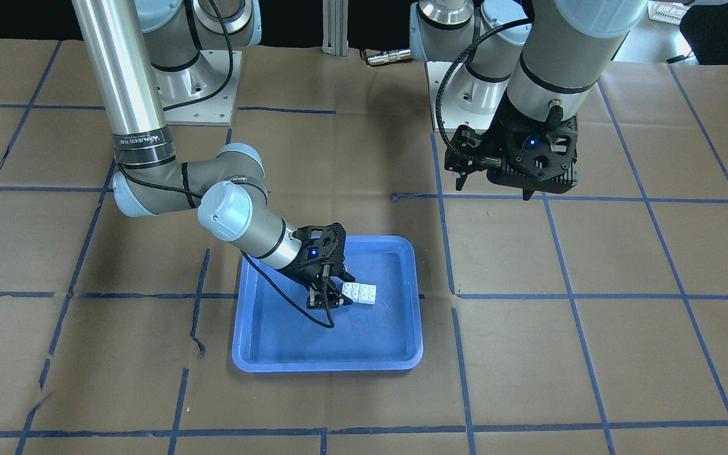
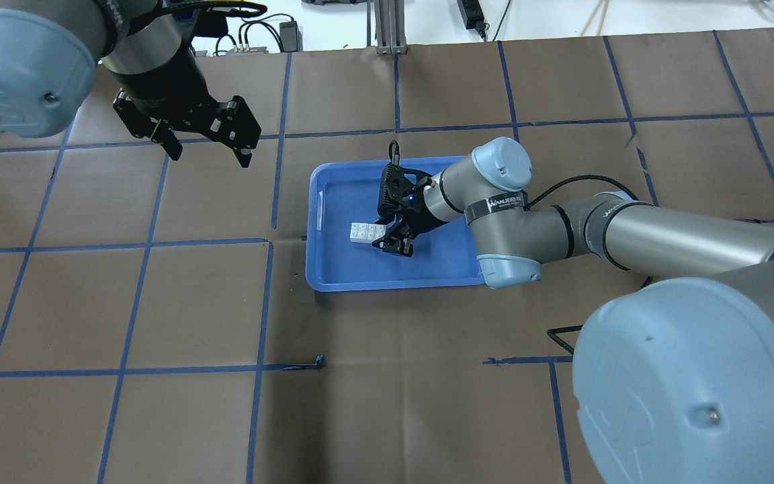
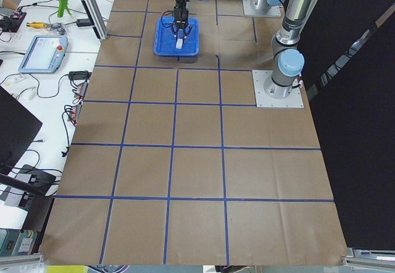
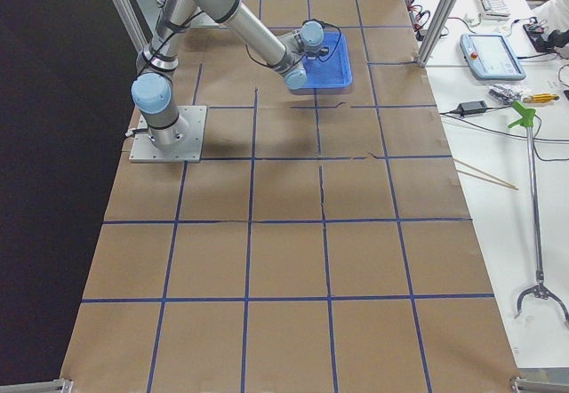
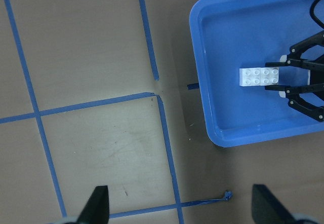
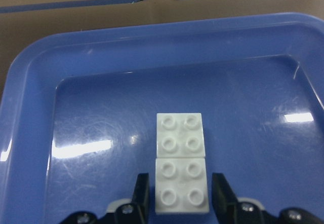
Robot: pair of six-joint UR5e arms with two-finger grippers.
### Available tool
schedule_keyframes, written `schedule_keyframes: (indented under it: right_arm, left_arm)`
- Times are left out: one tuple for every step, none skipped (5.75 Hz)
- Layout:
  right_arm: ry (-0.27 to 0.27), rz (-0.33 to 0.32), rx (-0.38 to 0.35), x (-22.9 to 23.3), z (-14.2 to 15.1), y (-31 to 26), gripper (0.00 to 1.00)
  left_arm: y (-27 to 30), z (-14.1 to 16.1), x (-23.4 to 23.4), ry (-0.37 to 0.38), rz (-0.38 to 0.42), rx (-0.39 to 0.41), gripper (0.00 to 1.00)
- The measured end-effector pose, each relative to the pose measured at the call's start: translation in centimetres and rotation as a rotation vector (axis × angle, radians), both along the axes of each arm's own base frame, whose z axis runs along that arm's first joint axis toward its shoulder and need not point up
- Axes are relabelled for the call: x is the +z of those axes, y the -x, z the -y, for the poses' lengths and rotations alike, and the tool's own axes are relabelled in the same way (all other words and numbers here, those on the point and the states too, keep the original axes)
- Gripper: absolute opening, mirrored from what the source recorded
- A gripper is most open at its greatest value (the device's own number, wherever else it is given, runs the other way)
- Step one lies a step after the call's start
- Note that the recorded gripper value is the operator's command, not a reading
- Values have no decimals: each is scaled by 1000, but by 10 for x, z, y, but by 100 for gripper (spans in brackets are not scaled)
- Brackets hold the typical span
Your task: Assemble white blocks and place on blue tray
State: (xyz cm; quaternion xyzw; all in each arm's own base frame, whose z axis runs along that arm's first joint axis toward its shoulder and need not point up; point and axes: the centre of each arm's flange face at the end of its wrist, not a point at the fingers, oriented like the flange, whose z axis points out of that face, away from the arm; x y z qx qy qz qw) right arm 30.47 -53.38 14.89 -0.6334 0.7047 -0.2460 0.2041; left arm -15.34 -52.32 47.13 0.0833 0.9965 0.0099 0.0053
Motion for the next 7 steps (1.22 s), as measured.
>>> schedule_keyframes:
  right_arm:
    - [-1, 1, -1, 0, 0, 0, 87]
    - [-2, 2, -1, 0, 0, 0, 100]
    - [2, -1, -4, 2, 1, 0, 100]
    - [16, -19, -14, 8, 5, 2, 100]
    - [21, -69, -39, 20, 14, 8, 100]
    - [-17, -148, -83, 43, 24, 17, 100]
    - [-89, -252, -166, 79, 32, 30, 100]
  left_arm:
    - [0, 0, 0, 0, 0, 0, 99]
    - [0, 0, 0, 1, 0, 0, 99]
    - [0, 1, 3, 7, 0, 0, 99]
    - [0, 2, 11, 22, -2, 0, 99]
    - [1, -1, 22, 41, -4, -1, 99]
    - [2, -9, 35, 54, -5, -4, 99]
    - [3, -18, 43, 58, -5, -7, 99]
